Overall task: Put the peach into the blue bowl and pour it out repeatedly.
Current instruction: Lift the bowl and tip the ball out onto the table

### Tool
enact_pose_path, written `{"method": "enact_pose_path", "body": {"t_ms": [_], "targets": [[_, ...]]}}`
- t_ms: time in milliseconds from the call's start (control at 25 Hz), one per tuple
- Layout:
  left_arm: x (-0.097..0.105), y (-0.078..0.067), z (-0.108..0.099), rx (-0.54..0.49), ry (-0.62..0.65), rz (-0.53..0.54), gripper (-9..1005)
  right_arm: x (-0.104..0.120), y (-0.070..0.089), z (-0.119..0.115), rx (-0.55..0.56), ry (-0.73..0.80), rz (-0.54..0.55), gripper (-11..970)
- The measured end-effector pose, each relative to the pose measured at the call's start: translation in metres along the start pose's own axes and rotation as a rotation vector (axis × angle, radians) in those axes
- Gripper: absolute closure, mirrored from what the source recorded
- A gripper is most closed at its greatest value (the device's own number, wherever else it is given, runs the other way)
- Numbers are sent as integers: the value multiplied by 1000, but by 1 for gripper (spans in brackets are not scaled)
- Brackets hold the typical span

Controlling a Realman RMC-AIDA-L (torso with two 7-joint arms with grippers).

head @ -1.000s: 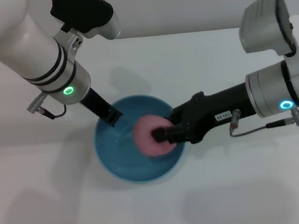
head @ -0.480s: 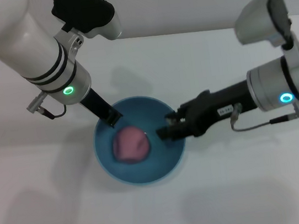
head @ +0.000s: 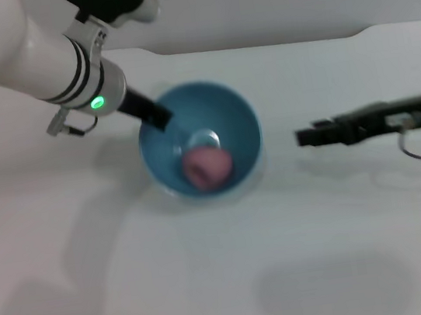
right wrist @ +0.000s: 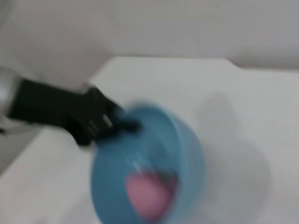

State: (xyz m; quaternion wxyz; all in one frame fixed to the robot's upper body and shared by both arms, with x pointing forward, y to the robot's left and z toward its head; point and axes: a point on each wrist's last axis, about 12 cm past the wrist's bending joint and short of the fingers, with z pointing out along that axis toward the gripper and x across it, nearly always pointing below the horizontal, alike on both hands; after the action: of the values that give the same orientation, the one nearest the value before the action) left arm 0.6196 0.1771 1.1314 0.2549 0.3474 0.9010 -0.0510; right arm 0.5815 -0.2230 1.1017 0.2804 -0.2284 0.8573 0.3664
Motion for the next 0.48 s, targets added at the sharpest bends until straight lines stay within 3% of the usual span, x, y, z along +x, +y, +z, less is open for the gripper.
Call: {"method": "enact_pose_path", "body": {"t_ms": [200, 280, 480], "targets": [[-9, 11, 6, -115, -202, -19, 997, 44, -26, -31, 80, 14, 162, 469], [-10, 11, 7, -138, -247, -15, 997, 47, -27, -33, 82, 16, 172, 469], [-11, -1, 14, -224, -447, 44, 998, 68, -34, -47, 120, 89, 265, 470]]}}
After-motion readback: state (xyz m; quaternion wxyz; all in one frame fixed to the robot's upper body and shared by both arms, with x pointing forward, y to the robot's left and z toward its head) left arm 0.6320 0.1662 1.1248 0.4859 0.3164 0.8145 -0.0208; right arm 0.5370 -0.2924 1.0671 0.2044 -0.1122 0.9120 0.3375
